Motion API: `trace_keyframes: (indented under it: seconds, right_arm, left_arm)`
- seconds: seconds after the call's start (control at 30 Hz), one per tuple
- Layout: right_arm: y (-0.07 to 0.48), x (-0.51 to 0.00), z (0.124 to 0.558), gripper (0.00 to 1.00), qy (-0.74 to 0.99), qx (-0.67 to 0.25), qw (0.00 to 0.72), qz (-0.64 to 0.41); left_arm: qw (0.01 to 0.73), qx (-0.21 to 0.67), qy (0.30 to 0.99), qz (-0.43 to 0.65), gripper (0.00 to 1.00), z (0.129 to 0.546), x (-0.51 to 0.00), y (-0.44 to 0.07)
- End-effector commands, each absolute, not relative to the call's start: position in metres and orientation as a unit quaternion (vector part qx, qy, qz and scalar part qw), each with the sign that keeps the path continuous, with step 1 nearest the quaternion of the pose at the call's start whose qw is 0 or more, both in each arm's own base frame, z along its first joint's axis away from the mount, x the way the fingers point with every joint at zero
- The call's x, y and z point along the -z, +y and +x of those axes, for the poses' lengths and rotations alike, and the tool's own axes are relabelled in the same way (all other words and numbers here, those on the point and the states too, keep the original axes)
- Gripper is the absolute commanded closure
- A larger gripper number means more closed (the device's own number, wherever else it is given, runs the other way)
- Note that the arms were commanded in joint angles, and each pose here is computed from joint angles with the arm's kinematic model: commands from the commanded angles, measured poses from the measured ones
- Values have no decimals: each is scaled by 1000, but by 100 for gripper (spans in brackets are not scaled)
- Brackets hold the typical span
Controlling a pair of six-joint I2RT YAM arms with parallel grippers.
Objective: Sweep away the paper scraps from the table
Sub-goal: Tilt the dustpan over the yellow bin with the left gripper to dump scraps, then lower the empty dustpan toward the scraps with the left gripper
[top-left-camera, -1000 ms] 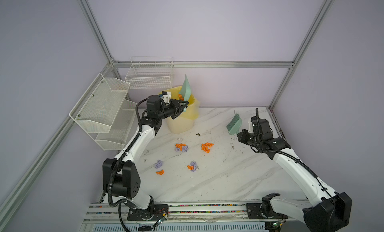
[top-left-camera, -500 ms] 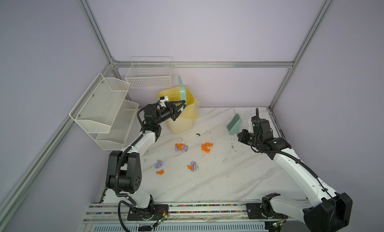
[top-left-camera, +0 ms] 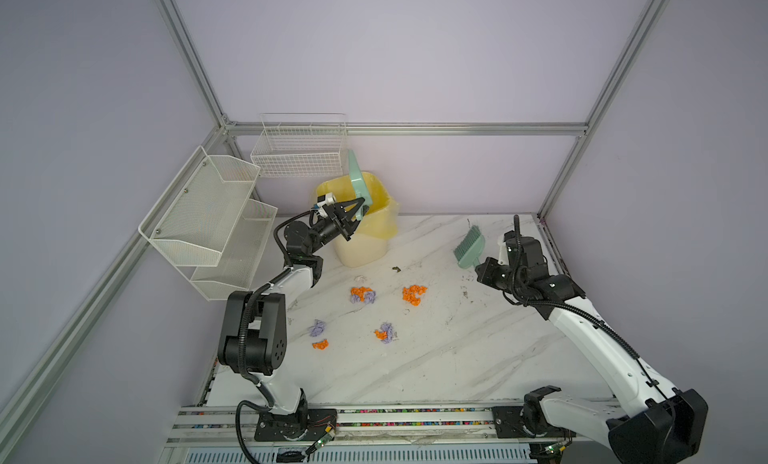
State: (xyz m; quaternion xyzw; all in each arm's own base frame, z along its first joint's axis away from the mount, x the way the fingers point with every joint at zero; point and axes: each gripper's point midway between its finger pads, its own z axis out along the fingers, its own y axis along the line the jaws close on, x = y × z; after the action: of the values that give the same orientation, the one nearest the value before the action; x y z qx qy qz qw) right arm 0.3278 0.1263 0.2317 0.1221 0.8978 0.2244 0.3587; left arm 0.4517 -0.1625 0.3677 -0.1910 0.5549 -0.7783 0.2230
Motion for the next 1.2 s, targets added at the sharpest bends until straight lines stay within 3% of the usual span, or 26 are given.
trace_keyframes:
  seconds: [0.0, 0.5, 1.17]
  right_arm:
    - [125, -253, 328, 100, 886, -236, 380, 123]
    - [128, -258, 329, 100, 881, -248, 382, 125]
    - [137, -266, 334, 100, 870, -279, 385, 126]
  left_arm:
    - [241, 789, 541, -164, 85, 438, -381, -158]
    - [268, 741, 601, -135, 83, 425, -382, -165]
    - [336, 560, 755, -59, 82, 388, -364, -184]
